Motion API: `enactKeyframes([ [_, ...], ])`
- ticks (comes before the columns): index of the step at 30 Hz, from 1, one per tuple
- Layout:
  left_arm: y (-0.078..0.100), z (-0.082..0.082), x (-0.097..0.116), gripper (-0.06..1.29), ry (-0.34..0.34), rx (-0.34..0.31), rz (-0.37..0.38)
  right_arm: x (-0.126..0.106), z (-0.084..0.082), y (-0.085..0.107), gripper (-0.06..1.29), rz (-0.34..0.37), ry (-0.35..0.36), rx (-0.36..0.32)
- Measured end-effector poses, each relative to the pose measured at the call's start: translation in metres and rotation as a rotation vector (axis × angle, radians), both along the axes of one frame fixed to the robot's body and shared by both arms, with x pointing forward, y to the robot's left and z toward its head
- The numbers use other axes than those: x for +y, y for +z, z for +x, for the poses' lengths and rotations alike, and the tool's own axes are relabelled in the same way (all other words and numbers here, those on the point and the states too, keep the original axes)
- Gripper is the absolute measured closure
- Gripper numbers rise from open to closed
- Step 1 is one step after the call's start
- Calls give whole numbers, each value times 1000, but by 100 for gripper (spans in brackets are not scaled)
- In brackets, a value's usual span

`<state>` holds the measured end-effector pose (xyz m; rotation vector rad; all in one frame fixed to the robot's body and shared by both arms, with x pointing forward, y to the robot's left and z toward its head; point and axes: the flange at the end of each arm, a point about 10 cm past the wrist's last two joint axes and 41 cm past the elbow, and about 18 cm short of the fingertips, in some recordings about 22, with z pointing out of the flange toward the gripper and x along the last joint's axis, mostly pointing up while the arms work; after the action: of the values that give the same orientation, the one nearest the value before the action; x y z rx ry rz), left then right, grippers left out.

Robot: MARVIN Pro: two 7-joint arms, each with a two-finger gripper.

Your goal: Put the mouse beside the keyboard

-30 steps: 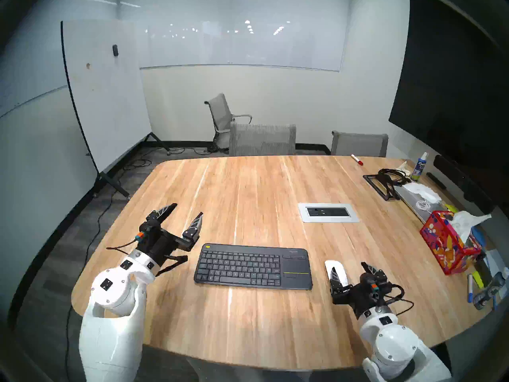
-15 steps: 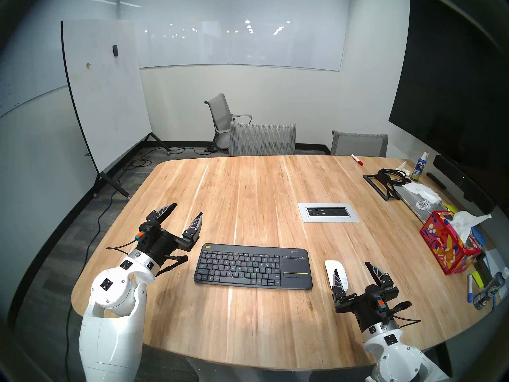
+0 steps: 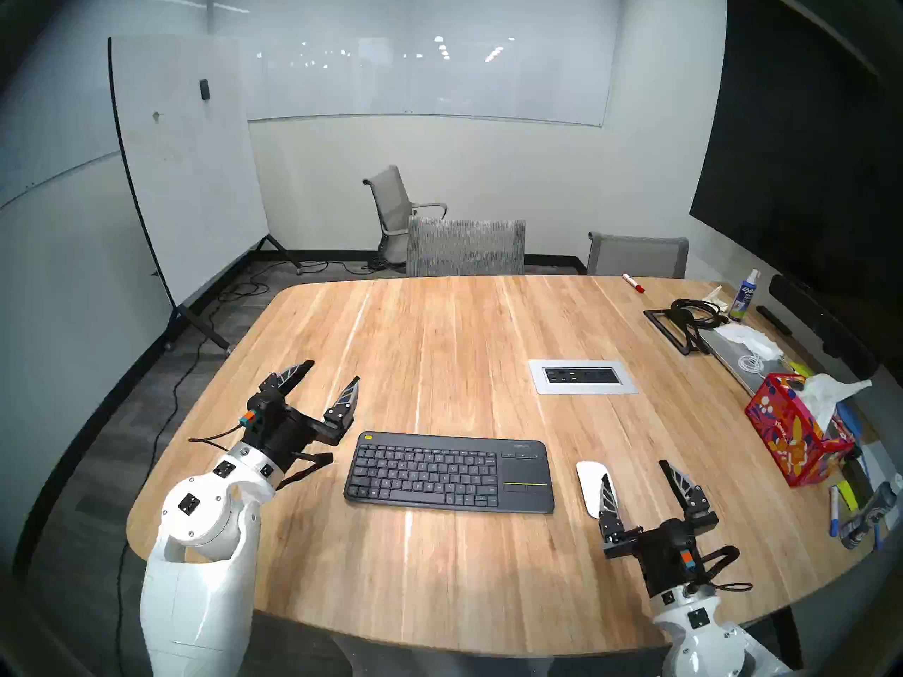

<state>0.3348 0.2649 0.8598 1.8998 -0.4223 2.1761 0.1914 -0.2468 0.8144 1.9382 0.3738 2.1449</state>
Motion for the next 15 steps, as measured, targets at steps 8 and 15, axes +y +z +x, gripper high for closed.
enactKeyframes([
  [8, 0, 0, 0, -2, 0, 0, 0, 6, 1, 9, 3, 76, 42, -110],
  [15, 0, 0, 0, -2, 0, 0, 0, 12, -5, 21, 3, 109, 114, -200],
])
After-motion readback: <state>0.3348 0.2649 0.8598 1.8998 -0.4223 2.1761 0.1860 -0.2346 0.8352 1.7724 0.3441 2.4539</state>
